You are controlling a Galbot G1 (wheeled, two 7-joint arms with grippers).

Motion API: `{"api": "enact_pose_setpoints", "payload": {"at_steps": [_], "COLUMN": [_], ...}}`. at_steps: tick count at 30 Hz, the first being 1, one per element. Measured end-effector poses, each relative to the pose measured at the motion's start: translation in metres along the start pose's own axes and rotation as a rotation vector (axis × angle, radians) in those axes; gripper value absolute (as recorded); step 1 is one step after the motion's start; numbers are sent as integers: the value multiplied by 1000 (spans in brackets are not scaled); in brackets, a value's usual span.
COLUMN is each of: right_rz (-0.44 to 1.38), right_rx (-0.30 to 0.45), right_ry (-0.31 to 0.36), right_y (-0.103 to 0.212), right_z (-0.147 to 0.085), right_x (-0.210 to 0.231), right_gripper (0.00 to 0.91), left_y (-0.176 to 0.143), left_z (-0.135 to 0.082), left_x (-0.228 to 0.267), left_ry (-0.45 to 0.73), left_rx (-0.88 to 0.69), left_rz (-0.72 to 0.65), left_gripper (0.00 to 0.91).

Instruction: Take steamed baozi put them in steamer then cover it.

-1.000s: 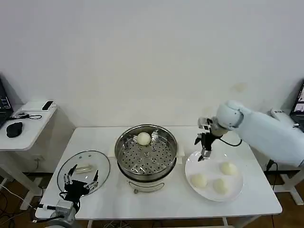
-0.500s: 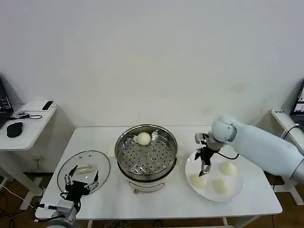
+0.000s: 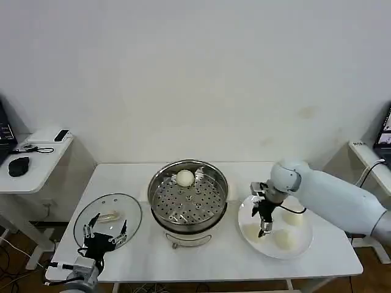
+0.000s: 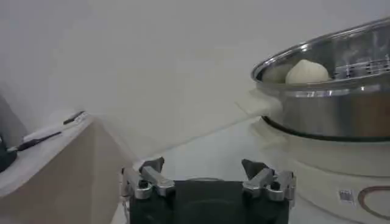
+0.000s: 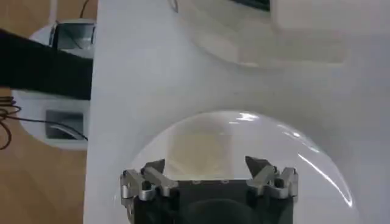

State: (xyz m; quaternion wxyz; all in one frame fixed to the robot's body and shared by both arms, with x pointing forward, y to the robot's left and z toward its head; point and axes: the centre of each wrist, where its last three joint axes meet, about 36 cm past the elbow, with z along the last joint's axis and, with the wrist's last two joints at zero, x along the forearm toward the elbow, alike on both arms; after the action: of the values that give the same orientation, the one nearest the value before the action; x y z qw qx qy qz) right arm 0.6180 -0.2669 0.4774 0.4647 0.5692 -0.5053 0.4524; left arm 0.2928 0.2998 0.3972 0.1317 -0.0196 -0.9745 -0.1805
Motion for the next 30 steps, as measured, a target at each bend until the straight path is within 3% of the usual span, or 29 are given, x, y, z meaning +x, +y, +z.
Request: {"api": "enact_pose_setpoints", "payload": {"at_steps": [28, 30], "right_rz": [-23, -21], "right_rx": [14, 13], "right_ry": [22, 23], "right_y": [2, 2], "right_z": [0, 1], "right_x": [-27, -27], "right_gripper": [907, 826], "left_y": [0, 0], "left_z": [5, 6], "left_x": [-2, -3], "left_ry": [13, 14], "left_rx": [3, 3], "left_rz": [-2, -2], "left_gripper": [907, 907]}}
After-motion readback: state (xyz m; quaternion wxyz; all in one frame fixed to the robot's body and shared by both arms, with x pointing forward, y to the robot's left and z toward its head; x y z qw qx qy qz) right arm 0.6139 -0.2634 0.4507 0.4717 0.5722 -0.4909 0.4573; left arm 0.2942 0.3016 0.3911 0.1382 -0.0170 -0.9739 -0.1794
